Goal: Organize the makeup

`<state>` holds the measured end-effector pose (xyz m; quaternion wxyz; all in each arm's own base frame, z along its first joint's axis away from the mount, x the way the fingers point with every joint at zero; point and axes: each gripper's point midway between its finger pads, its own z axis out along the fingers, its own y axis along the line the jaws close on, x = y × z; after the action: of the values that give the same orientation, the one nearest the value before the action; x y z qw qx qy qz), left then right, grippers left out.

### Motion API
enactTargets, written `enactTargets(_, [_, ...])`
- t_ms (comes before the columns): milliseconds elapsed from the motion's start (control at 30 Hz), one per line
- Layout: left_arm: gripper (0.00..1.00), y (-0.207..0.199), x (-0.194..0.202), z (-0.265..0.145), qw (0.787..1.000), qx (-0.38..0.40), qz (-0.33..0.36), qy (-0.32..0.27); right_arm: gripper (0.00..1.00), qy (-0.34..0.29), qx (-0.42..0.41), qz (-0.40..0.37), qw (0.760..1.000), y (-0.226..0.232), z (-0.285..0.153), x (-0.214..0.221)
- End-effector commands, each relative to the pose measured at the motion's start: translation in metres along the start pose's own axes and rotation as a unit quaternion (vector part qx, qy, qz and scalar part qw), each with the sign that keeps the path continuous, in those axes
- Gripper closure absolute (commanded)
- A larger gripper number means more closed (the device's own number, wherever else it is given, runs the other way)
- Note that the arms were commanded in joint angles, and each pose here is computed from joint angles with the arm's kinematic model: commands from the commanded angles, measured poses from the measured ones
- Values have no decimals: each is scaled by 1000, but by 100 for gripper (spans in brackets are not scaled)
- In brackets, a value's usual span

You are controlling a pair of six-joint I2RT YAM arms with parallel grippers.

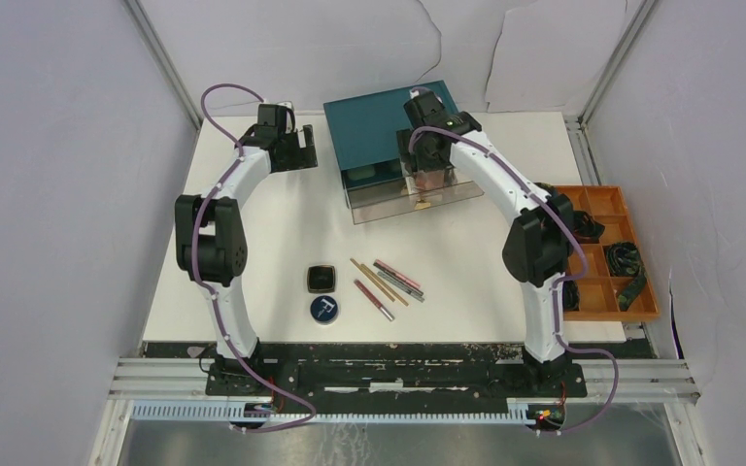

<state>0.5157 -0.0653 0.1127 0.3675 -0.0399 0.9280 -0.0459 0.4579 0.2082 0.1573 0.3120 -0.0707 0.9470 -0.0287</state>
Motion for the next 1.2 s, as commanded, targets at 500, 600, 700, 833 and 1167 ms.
enactTargets(500, [1, 56, -38, -26, 995, -43, -77, -48, 0, -34, -170, -93, 980, 194, -132, 73])
enactTargets(600, [1, 64, -41, -31, 994, -52, -85, -53, 0, -21, -188, -114, 975, 219, -136, 93])
enactTargets(700, [1, 69, -43, -36, 993, -66, -85, -57, 0, 6, -206, -112, 972, 240, -130, 115])
enactTargets(833, [1, 81, -49, -48, 990, -89, -95, -63, 0, 51, -224, -103, 968, 264, -112, 146])
enactTargets(1167, [1, 81, -58, -77, 986, -67, -119, -92, 0, 112, -212, -90, 967, 301, -74, 186])
